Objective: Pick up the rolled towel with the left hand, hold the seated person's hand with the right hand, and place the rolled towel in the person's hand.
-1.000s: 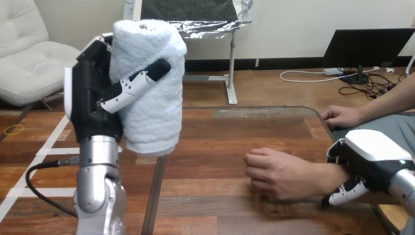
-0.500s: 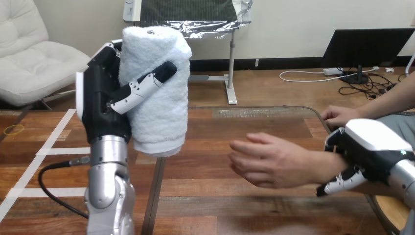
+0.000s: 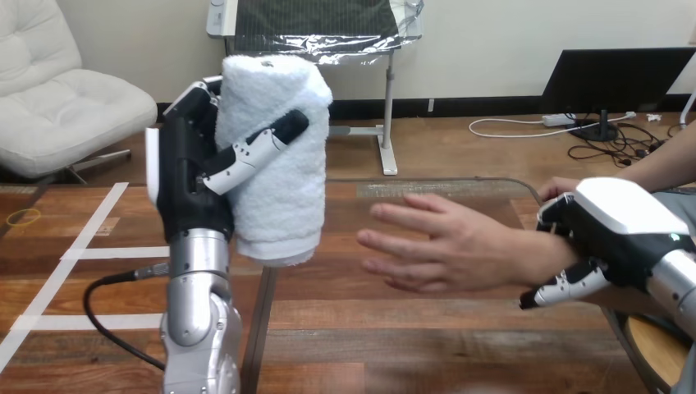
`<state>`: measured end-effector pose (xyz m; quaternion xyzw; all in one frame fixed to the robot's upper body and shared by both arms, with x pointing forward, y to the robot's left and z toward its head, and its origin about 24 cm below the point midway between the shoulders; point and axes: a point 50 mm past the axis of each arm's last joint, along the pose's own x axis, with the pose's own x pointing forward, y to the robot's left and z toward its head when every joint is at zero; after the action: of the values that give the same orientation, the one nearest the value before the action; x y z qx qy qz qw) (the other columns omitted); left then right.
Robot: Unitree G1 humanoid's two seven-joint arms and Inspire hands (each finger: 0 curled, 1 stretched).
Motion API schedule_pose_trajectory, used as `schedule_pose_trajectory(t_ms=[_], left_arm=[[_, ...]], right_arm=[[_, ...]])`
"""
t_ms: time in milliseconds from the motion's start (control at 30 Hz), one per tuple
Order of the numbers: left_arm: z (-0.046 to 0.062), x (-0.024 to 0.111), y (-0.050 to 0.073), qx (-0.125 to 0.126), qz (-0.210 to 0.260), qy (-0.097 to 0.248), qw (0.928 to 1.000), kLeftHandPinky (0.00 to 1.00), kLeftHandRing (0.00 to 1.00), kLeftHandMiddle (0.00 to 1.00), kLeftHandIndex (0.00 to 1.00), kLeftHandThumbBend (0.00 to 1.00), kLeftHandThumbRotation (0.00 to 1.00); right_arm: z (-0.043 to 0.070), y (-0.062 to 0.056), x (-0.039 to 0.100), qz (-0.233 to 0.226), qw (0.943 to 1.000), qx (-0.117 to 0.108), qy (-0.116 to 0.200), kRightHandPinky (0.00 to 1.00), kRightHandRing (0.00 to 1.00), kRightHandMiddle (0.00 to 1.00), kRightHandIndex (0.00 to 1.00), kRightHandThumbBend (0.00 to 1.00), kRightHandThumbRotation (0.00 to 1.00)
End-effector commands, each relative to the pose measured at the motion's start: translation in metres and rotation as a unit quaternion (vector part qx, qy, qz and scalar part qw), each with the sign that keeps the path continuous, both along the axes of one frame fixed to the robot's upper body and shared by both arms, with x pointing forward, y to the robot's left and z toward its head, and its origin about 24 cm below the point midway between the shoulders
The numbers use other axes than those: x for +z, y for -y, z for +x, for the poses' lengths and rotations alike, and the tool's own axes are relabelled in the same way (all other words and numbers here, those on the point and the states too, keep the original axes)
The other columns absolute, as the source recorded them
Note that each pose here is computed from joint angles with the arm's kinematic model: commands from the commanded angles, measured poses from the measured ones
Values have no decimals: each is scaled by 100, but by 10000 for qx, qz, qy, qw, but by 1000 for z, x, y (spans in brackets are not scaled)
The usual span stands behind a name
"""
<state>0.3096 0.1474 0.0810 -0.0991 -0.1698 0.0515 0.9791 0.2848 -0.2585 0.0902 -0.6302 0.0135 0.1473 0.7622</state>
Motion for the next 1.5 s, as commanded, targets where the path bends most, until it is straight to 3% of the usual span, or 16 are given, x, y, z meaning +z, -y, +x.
schedule_pose_trajectory(t_ms=[0, 667, 1233, 1467], left_arm=[[17, 32, 14, -211, -49, 674, 9975, 20, 25, 32, 38, 52, 0], [35, 15, 29, -401, -555, 403, 9968, 23, 28, 35, 42, 58, 0], [44, 7, 57, -695, -1086, 175, 9915, 25, 30, 37, 44, 61, 0], [45, 7, 74, -1018, -1452, 111, 9841, 26, 31, 38, 44, 61, 0]], right_arm=[[12, -13, 15, 279, 9991, 147, 283, 29, 35, 41, 44, 88, 28], [16, -16, 27, 222, 9989, 144, 375, 32, 37, 43, 45, 89, 30], [19, -25, 34, 330, 9985, 161, 397, 32, 38, 43, 46, 90, 29], [20, -30, 36, 408, 9981, 222, 417, 32, 38, 44, 46, 90, 28]])
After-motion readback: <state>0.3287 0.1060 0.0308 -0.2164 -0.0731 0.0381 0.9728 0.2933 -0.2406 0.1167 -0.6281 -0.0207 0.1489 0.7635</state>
